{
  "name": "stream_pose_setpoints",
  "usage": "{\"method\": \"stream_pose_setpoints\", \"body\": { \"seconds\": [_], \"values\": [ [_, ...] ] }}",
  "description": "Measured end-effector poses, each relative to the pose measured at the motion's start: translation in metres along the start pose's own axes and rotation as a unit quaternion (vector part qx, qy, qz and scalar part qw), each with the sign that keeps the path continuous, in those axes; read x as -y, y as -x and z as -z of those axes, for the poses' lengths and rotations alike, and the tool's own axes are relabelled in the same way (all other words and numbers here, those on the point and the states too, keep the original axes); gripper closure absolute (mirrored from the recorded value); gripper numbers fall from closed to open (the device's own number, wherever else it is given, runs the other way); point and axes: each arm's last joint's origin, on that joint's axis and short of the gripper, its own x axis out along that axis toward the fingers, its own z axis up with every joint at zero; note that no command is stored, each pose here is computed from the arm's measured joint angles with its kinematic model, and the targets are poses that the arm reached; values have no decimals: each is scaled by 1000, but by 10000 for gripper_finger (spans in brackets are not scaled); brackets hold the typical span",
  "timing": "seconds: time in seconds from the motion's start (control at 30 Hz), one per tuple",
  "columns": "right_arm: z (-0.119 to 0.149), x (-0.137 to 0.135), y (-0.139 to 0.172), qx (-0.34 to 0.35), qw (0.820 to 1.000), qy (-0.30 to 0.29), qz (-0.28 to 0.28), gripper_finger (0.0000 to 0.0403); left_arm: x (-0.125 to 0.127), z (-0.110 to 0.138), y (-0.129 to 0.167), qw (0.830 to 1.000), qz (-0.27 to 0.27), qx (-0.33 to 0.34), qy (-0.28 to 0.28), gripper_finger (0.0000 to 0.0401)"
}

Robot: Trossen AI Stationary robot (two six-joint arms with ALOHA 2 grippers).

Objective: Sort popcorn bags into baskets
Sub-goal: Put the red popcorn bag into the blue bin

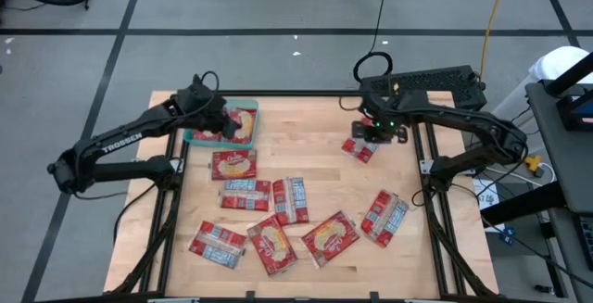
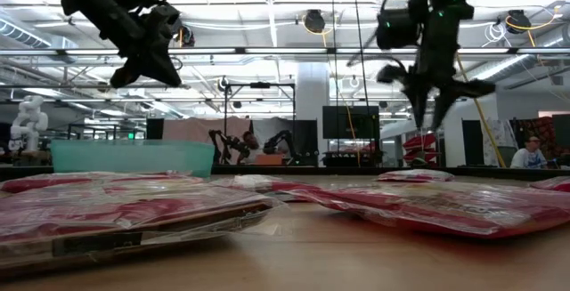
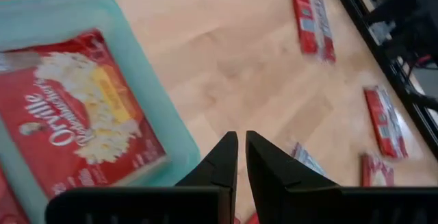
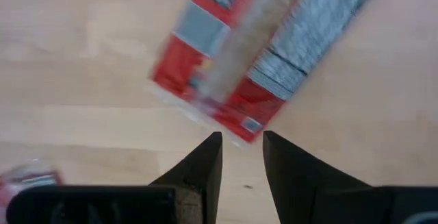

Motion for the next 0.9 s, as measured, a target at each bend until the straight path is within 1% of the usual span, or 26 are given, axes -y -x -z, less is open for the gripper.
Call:
{"method": "stream_pose_setpoints", "body": {
  "seconds": [0.1,0.17,0.3,0.47,0.6,0.77,0.83,0.9],
  "values": [
    [2,9,-16,-5,1000,-5,5,294,5,3,-2,1000,-2,-3,2,366],
    [4,13,-28,-11,1000,-11,-6,283,8,5,-2,1000,0,-5,2,366],
    [6,22,-45,-9,1000,-25,-16,248,13,8,-4,1000,7,-12,-6,366],
    [7,30,-61,5,999,-35,-37,202,15,10,-4,1000,0,-10,-12,366],
    [8,37,-70,16,998,-37,-40,181,15,9,-4,1000,-2,-7,-15,366],
    [10,46,-82,35,997,-37,-55,181,15,9,-4,1000,-6,-5,-15,366],
    [11,48,-85,40,997,-37,-58,192,15,9,-4,1000,-7,-4,-14,366],
    [12,52,-88,38,997,-39,-52,214,14,9,-4,1000,-10,-3,-13,366]
  ]
}}
